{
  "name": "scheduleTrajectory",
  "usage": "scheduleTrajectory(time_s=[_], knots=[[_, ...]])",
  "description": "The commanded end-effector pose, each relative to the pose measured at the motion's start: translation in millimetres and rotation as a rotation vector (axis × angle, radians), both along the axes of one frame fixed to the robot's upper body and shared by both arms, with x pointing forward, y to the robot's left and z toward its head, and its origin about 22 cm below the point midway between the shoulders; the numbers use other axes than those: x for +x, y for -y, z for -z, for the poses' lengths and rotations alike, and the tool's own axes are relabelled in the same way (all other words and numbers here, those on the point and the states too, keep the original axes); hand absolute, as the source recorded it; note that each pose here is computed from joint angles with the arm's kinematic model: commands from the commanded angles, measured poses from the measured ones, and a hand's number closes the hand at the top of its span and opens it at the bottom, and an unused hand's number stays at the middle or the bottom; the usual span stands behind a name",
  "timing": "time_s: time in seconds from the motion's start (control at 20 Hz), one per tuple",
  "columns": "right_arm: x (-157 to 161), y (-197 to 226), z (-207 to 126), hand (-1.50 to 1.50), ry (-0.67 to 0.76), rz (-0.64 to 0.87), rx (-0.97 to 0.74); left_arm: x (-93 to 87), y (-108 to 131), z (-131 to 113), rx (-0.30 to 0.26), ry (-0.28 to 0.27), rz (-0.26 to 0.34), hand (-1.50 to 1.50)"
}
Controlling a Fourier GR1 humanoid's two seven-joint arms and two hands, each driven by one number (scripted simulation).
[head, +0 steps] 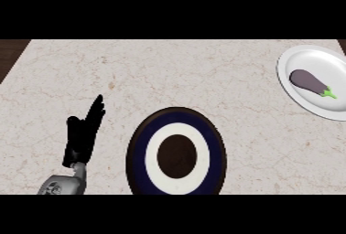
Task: Pick the eggplant from the plate and place it in the plate
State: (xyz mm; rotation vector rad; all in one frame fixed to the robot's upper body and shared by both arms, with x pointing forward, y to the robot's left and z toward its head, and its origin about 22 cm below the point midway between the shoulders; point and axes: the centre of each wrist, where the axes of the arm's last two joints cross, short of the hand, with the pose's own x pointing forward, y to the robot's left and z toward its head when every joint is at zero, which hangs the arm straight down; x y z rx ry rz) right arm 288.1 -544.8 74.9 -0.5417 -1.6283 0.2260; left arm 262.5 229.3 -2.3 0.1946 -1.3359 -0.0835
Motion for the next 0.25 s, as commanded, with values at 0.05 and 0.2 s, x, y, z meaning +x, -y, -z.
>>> scheduleTrajectory(time_s=[0.05, 0.2], knots=[[-6.7, 4.9, 0.9, -1.50, 0.000, 0.027, -0.018, 0.2, -0.8, 3.3, 0.001, -0.007, 0.007, 0.00], [-10.6, 9.1, -1.7, -1.50, -0.028, 0.063, -0.053, 0.3, -1.3, -6.6, 0.001, 0.008, 0.010, 0.00]])
